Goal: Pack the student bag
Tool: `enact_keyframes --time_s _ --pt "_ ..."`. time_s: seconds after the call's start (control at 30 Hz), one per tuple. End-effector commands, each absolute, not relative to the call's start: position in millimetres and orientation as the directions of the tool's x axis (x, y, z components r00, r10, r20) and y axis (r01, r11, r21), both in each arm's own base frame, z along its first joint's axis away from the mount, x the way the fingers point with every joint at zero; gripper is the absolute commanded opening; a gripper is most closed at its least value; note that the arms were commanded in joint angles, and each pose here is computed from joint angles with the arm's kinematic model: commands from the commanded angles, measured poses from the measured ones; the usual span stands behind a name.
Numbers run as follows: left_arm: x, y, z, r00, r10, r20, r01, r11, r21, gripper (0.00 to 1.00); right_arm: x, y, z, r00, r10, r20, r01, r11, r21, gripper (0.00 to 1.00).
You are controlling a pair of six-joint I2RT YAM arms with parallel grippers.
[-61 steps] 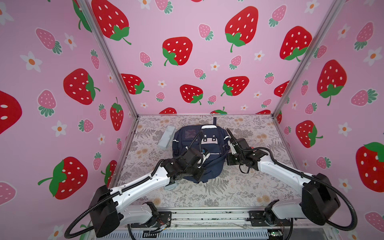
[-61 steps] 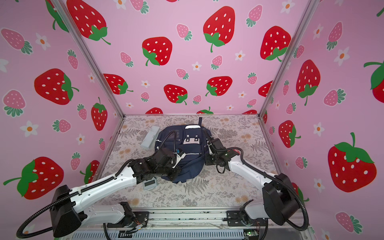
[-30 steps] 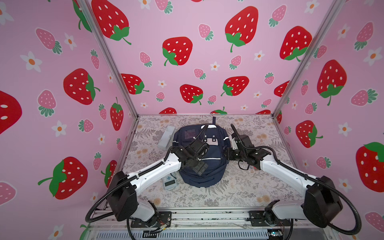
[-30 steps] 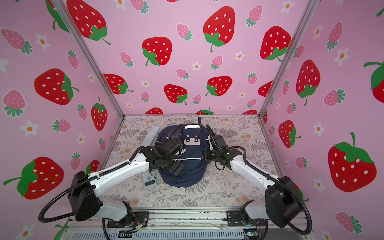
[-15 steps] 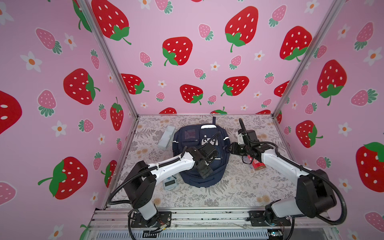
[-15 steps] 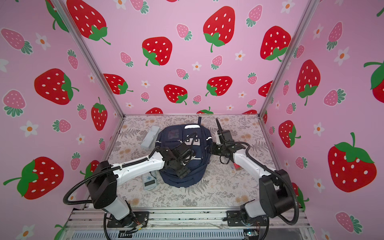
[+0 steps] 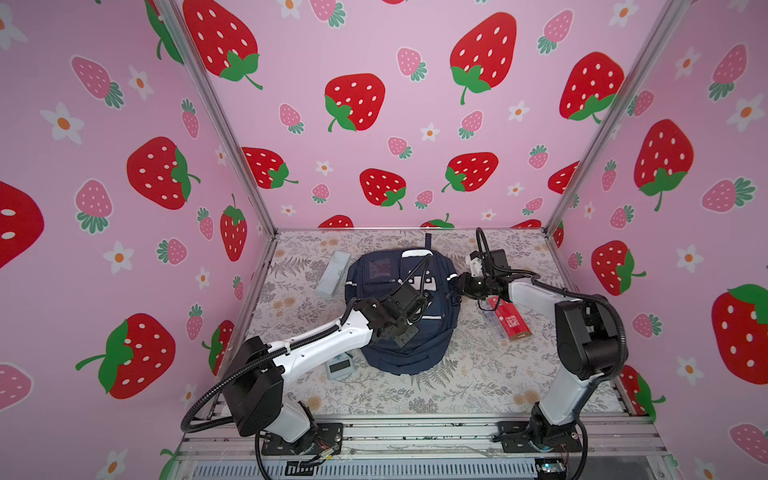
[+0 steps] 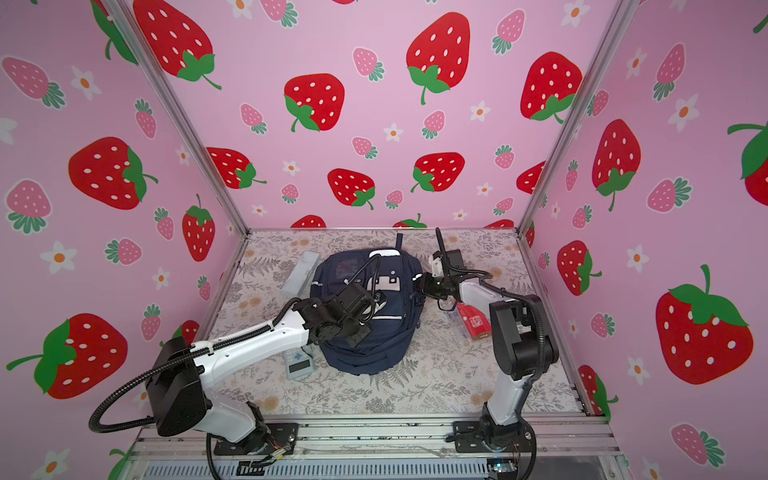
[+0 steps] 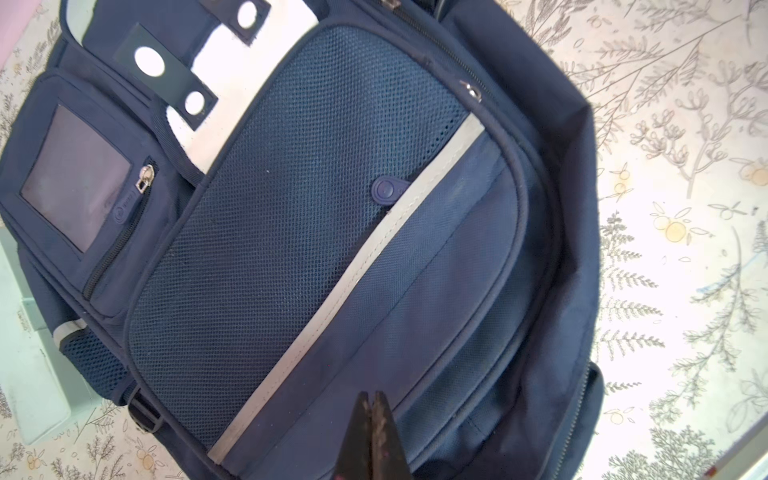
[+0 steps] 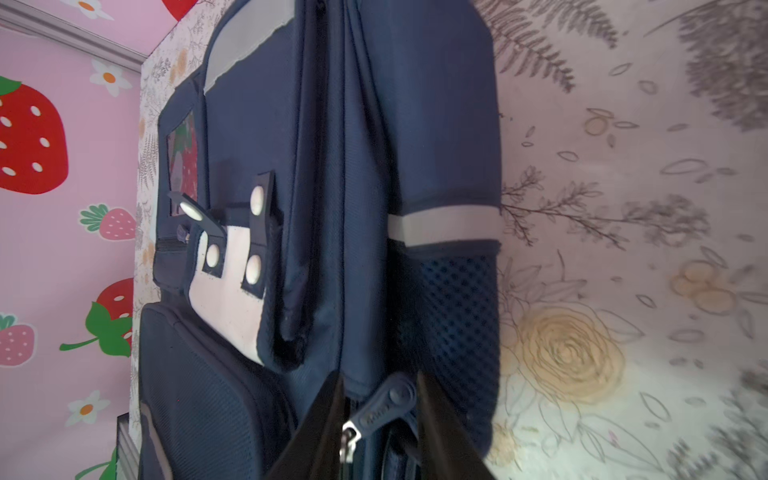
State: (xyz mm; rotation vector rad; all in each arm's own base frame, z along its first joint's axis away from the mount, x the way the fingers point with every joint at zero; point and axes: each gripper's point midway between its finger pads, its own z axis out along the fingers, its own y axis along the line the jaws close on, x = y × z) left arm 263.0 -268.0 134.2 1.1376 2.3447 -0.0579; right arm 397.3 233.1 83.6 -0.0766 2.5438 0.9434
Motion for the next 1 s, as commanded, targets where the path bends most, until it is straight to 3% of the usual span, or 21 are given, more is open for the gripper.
enact_keyframes --time_s 0.0,0.03,0.1,0.17,0.3,0.43,0.53,0.67,0.7,0.8,0.97 --pt "262 -272 133 -0.503 0.717 -0.482 0.754 0.637 0.161 0.00 402 242 83 -0.911 0.104 -0.399 -0.202 0.731 0.652 0.32" --pt "259 -274 132 -0.506 0.719 -0.476 0.761 0.632 0.145 0.03 402 241 80 -0.912 0.106 -0.396 -0.196 0.736 0.648 0.32" --pt "252 -276 128 -0.512 0.724 -0.461 0.776 0.620 0.111 0.43 402 239 75 -0.915 0.114 -0.386 -0.177 0.746 0.642 0.32" --pt "249 -277 123 -0.511 0.732 -0.450 0.784 0.612 0.105 0.63 400 237 73 -0.917 0.116 -0.381 -0.169 0.751 0.638 0.36" --pt "248 -277 109 -0.518 0.756 -0.401 0.795 0.598 0.102 0.70 399 231 71 -0.915 0.100 -0.390 -0.173 0.778 0.604 0.46" --pt "255 -275 101 -0.536 0.756 -0.376 0.783 0.611 0.113 0.64 396 231 57 -0.929 0.068 -0.363 -0.173 0.790 0.588 0.47" --pt "256 -275 99 -0.539 0.752 -0.380 0.781 0.615 0.110 0.54 394 233 54 -0.931 0.066 -0.359 -0.178 0.777 0.604 0.47" --pt "259 -274 96 -0.546 0.751 -0.371 0.775 0.621 0.116 0.28 390 236 64 -0.921 0.059 -0.386 -0.214 0.750 0.626 0.46" --pt "261 -273 95 -0.552 0.748 -0.368 0.771 0.626 0.116 0.18 388 240 70 -0.916 0.050 -0.397 -0.239 0.729 0.642 0.44" --pt "265 -274 97 -0.562 0.736 -0.378 0.761 0.639 0.113 0.00 381 249 85 -0.901 0.018 -0.433 -0.312 0.669 0.675 0.38" --pt "265 -274 101 -0.564 0.722 -0.401 0.756 0.647 0.101 0.00 372 252 99 -0.885 0.002 -0.465 -0.360 0.630 0.689 0.28"
